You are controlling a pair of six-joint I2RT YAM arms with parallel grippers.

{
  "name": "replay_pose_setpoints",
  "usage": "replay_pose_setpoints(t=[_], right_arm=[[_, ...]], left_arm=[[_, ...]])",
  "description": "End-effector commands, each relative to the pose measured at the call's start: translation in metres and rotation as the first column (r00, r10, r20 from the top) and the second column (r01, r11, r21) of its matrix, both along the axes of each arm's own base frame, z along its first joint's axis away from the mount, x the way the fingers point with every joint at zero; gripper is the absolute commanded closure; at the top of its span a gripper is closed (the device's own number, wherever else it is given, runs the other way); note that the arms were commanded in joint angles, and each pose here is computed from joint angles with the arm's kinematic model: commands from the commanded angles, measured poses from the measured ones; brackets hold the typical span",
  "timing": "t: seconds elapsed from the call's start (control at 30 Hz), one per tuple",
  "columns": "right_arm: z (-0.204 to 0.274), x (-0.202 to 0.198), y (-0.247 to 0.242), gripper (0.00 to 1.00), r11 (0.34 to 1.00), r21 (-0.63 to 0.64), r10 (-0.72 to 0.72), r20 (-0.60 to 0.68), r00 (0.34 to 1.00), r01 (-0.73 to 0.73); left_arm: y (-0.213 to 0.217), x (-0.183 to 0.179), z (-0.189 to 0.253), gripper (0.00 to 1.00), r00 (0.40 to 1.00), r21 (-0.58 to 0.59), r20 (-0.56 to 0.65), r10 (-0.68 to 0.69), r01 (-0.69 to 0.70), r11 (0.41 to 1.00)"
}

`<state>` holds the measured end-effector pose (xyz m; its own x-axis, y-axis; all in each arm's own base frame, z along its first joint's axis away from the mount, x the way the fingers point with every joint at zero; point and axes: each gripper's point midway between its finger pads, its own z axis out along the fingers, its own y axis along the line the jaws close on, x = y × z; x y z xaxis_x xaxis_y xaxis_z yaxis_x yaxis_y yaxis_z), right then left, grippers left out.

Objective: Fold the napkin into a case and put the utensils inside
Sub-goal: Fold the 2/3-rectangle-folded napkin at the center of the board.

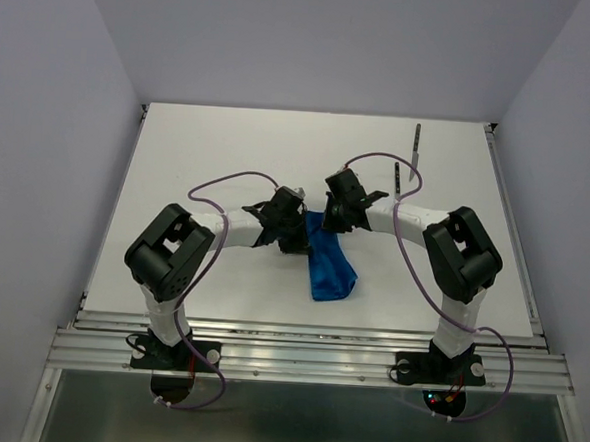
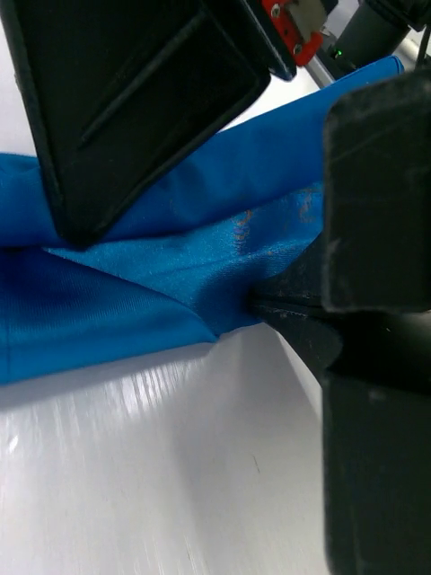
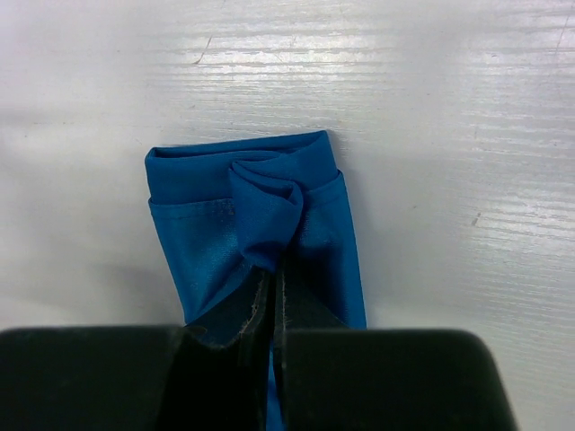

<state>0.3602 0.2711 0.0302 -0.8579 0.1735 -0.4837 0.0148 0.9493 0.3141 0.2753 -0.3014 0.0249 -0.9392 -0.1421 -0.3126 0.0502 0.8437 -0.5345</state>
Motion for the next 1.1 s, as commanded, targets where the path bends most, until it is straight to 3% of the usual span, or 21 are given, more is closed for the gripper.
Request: replay_pose_setpoints(t=[0.0,0.37,0.83,1.07], right_arm=[[0.006,0.003,0.0,0.99,0.999,-0.039,0.005,0.012,1.0,-0.005],[0.012,0.002,0.01,0.99,0.998,-0.066,-0.018,0.02,1.0,0.019],[-0.014,0.001,-0.008,0.99,0.953,-0.216,-0.212,0.019,0.977,0.211],[-0.018,0.002,-0.023,0.99,0.916,-0.264,-0.305,0.038,0.952,0.304]], left_arm=[[-0.012,-0.008,-0.006,1.0,1.0,-0.028,-0.023,-0.013,0.012,1.0],[-0.03,0.003,-0.008,1.0,1.0,-0.062,-0.014,-0.01,0.009,0.998],[-0.028,0.0,-0.01,1.0,1.0,-0.067,-0.011,-0.004,0.003,0.998],[-0.004,-0.016,0.001,1.0,0.999,-0.063,-0.002,0.053,-0.053,0.997]])
